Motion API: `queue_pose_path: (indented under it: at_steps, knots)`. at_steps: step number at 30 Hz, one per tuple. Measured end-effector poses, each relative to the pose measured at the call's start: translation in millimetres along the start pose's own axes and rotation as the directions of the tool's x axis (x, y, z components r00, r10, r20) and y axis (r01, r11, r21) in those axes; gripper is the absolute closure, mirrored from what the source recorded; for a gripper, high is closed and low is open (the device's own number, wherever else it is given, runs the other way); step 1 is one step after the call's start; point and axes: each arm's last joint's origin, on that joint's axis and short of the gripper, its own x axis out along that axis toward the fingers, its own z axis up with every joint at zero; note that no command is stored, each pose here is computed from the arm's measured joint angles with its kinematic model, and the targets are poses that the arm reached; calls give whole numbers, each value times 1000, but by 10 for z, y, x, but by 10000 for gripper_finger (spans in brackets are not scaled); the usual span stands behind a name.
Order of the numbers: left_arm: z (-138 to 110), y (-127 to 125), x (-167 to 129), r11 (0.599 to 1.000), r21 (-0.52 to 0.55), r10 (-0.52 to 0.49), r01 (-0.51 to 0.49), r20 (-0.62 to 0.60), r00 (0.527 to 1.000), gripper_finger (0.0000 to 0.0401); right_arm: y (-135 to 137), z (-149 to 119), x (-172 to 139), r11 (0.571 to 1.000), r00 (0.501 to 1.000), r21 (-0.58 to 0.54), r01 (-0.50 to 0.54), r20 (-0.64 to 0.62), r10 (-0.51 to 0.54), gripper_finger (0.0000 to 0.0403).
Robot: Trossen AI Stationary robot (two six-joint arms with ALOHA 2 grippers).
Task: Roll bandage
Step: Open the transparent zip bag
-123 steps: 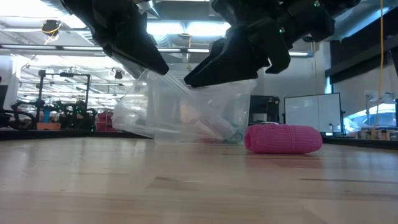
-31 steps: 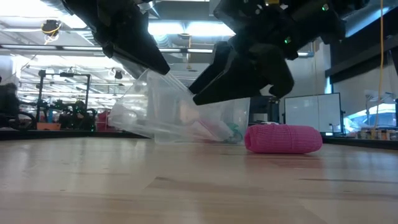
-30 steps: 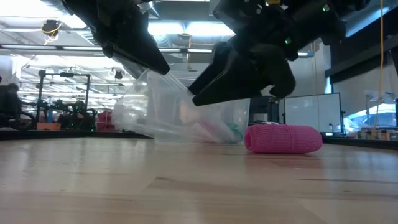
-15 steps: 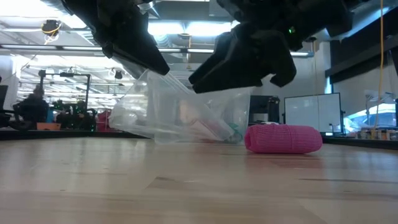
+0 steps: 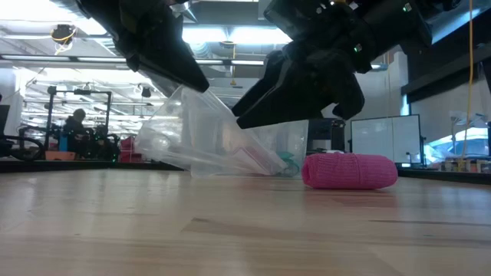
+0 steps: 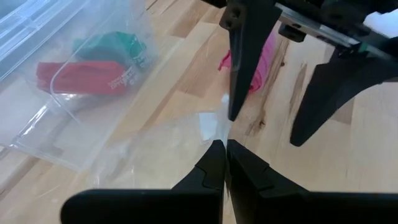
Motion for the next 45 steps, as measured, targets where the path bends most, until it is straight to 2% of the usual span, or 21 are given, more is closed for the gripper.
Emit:
queue_pose_path:
  at_steps: [11, 18, 23, 33, 39, 42, 45]
  knots:
    - [23, -17, 0, 1000, -25, -13, 13, 19, 1000, 401, -103, -22, 32, 999, 999, 8, 32, -7, -32, 148]
    - [45, -25, 5, 999, -41, -21, 23, 34, 999, 401, -74, -8, 28, 998, 999, 48, -32, 17, 31, 160]
    - [32, -13, 65, 999, -47, -4, 5, 25, 1000, 401, -52, -2, 27, 991, 993, 80, -110, 39, 107, 203]
    - [1, -53, 118, 999, -48, -16, 17, 22, 1000, 401, -114, -29, 47, 991, 998, 117, -64, 16, 63, 294]
    - [4, -64, 120, 997, -61, -49, 50, 8, 999, 400, -98, -45, 44, 995, 996, 55, -84, 2, 84, 390]
    - [67, -37, 90, 993, -80, -89, 88, -5, 996, 384, -96, -57, 44, 996, 996, 16, -89, -12, 90, 385]
    - [207, -1, -6, 982, -146, -116, 119, 29, 993, 348, -87, -78, 46, 994, 995, -58, -97, -27, 96, 389]
